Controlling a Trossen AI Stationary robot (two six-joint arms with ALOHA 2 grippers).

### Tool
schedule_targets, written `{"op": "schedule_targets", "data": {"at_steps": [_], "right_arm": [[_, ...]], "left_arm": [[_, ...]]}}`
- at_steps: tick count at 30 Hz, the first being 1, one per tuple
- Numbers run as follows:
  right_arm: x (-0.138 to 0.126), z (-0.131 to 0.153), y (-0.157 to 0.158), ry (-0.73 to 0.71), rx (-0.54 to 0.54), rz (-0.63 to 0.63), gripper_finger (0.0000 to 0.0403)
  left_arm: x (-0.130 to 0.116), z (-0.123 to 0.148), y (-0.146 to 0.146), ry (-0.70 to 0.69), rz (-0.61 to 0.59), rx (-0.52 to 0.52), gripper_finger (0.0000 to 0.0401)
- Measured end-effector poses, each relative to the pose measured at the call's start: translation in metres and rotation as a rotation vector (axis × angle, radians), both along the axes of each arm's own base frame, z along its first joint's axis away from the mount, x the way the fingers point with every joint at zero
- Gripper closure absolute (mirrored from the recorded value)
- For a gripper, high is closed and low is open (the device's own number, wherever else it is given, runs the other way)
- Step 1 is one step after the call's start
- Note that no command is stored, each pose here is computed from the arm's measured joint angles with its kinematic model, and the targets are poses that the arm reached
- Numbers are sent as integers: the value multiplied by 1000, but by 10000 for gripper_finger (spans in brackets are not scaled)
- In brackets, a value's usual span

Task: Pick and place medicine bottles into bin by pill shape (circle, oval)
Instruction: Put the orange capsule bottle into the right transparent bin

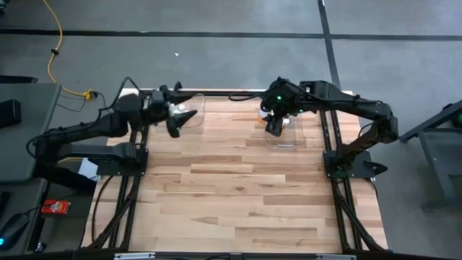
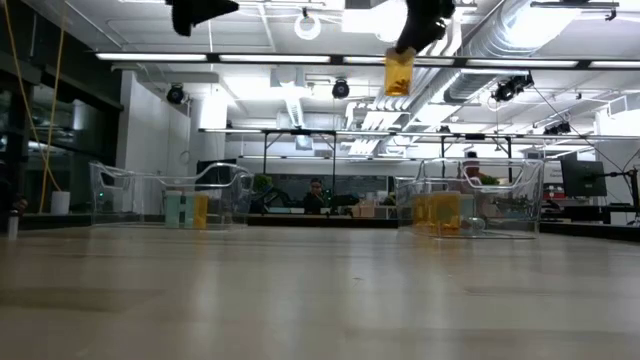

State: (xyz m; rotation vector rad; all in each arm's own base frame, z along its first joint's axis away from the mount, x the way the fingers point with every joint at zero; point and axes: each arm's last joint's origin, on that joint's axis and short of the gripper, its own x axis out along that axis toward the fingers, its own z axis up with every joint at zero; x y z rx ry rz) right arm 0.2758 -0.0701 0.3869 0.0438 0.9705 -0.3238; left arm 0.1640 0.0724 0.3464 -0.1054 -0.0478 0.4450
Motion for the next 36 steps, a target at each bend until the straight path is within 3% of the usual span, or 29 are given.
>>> {"op": "schedule_targets", "data": {"at_steps": [3, 7, 14, 20, 24, 30, 36], "right_arm": [[-13, -8, 0, 5, 17, -35, 225], [-46, -41, 7, 5, 30, -134, 225], [-96, -88, 19, -14, 106, -302, 224], [-86, -113, 16, -94, 122, -365, 224], [-74, -137, 10, -27, 109, -433, 224], [-60, -163, -9, 37, 106, -664, 224], [-52, -180, -15, 79, 163, -747, 223]], "left_arm": [[-9, -17, -6, -79, -10, -61, 91], [-19, -28, -14, -110, 16, -112, 91], [-25, -23, -20, -98, 52, 5, 91], [-23, -25, -18, -82, 54, 6, 91], [-21, -26, -18, -74, 54, -1, 91], [-19, -27, -17, -86, 52, -39, 91], [-19, -27, -17, -86, 52, -39, 91]]}}
